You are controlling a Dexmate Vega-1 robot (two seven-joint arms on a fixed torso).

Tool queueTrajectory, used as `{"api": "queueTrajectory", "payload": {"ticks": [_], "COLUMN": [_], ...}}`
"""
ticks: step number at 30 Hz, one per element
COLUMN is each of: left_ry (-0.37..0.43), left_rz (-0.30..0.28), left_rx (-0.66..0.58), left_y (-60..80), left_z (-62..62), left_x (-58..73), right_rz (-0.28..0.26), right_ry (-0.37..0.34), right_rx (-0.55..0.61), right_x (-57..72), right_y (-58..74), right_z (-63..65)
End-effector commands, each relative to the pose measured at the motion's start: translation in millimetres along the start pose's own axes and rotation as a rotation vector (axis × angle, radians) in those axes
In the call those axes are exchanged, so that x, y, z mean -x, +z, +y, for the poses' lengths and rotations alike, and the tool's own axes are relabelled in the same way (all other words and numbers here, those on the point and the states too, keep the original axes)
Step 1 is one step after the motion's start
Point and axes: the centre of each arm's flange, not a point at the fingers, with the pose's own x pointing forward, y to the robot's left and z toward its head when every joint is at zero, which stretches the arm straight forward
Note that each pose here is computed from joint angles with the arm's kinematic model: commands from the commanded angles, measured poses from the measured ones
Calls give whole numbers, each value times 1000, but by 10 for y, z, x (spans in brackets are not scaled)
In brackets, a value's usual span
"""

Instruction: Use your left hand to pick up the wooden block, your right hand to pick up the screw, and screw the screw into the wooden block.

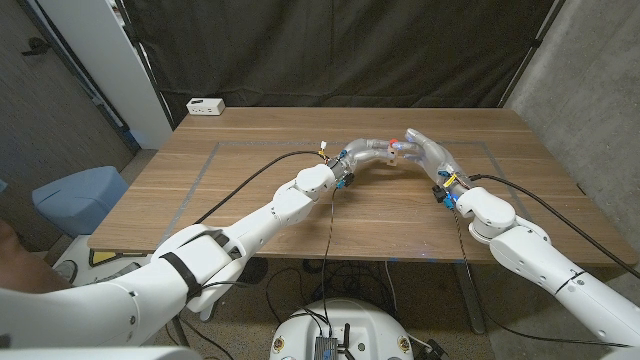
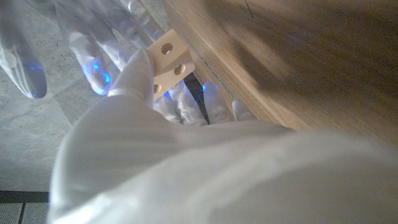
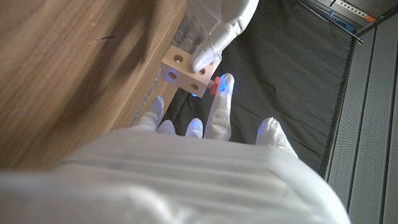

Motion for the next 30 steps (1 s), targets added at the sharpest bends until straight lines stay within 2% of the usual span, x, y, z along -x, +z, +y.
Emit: {"api": "queueTrajectory", "payload": {"ticks": [1, 11, 21, 30], "left_ry": [-2, 1, 3, 4], "left_rz": [-4, -5, -10, -9], "left_rx": [-3, -4, -10, -14], "left_y": [5, 10, 27, 36], "left_z": [-14, -21, -19, -21], "left_x": [22, 47, 62, 76], "right_rz": [4, 10, 8, 12], "right_ry": [-56, -101, -95, -57], "right_rx": [9, 8, 10, 16], "right_x": [61, 88, 84, 48], "right_y": [33, 23, 16, 15], "right_z": [-64, -72, -76, -57]}}
